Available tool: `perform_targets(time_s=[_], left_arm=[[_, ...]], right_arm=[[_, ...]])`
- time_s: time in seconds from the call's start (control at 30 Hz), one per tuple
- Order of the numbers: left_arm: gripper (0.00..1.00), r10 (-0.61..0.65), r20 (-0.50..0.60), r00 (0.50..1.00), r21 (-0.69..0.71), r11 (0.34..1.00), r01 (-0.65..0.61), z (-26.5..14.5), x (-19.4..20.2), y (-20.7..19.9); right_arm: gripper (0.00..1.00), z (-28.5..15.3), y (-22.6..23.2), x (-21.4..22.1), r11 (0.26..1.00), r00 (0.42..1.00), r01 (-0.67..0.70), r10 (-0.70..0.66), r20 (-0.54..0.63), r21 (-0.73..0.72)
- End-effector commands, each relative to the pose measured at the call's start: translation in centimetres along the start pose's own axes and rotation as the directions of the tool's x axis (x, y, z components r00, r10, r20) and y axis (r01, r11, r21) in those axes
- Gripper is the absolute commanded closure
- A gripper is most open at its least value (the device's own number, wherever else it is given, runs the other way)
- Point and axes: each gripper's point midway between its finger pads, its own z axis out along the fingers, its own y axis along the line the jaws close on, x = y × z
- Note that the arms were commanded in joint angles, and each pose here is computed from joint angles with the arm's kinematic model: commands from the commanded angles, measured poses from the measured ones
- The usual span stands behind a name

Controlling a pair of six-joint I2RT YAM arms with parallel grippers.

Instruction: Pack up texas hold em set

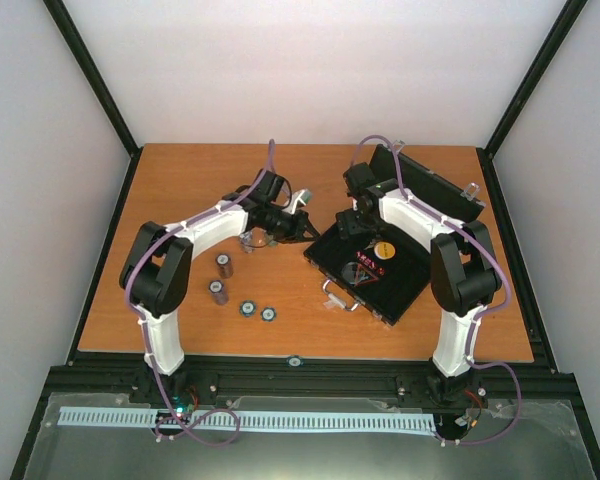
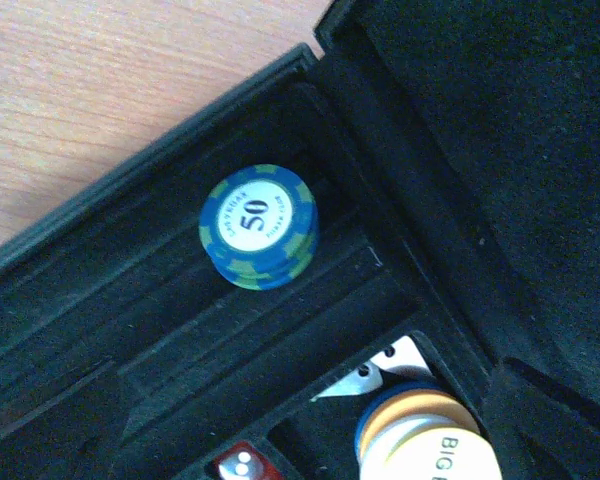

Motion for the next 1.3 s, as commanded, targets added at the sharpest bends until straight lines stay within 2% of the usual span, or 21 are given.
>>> perform_targets(time_s=[0.0, 0.13, 0.2, 0.5, 0.77, 0.97, 1.27], left_arm=[[0.99, 0.000, -0.013, 1.000, -0.054, 0.999, 0.000, 1.1, -0.1, 0.2], [0.99, -0.011, -0.033, 0.999, -0.104, 0.995, 0.007, 2.7, 0.6, 1.0], [0.99, -0.016, -0.047, 0.999, -0.123, 0.992, 0.010, 3.5, 0.9, 1.2], [0.99, -0.075, -0.081, 0.994, -0.207, 0.977, 0.056, 6.5, 2.3, 3.0], [0.99, -0.140, -0.040, 0.989, -0.295, 0.948, 0.122, 7.0, 2.7, 5.8], [0.99, -0.192, -0.019, 0.981, -0.358, 0.918, 0.172, 7.6, 3.0, 7.9], [0.99, -0.221, -0.024, 0.975, -0.359, 0.912, 0.198, 8.7, 2.9, 8.7]], right_arm=[[0.05, -1.2, 1.3, -1.5, 0.996, 0.997, -0.003, 0.009, 0.071, -0.090], [0.19, -0.9, 2.2, -1.4, 0.990, 0.998, 0.008, 0.001, 0.070, -0.139], [0.22, -0.2, 2.2, -0.9, 0.991, 0.999, 0.009, -0.002, 0.052, -0.135], [0.22, 1.5, 0.6, -0.8, 0.999, 0.999, 0.021, -0.020, 0.043, -0.032], [0.21, 2.2, -0.6, -0.7, 0.997, 0.997, 0.060, -0.063, 0.048, 0.047], [0.21, 2.1, 0.4, -1.0, 0.998, 0.996, 0.065, -0.064, 0.069, -0.011], [0.21, 3.4, 0.1, -0.9, 0.995, 0.995, 0.093, -0.095, 0.040, 0.040]])
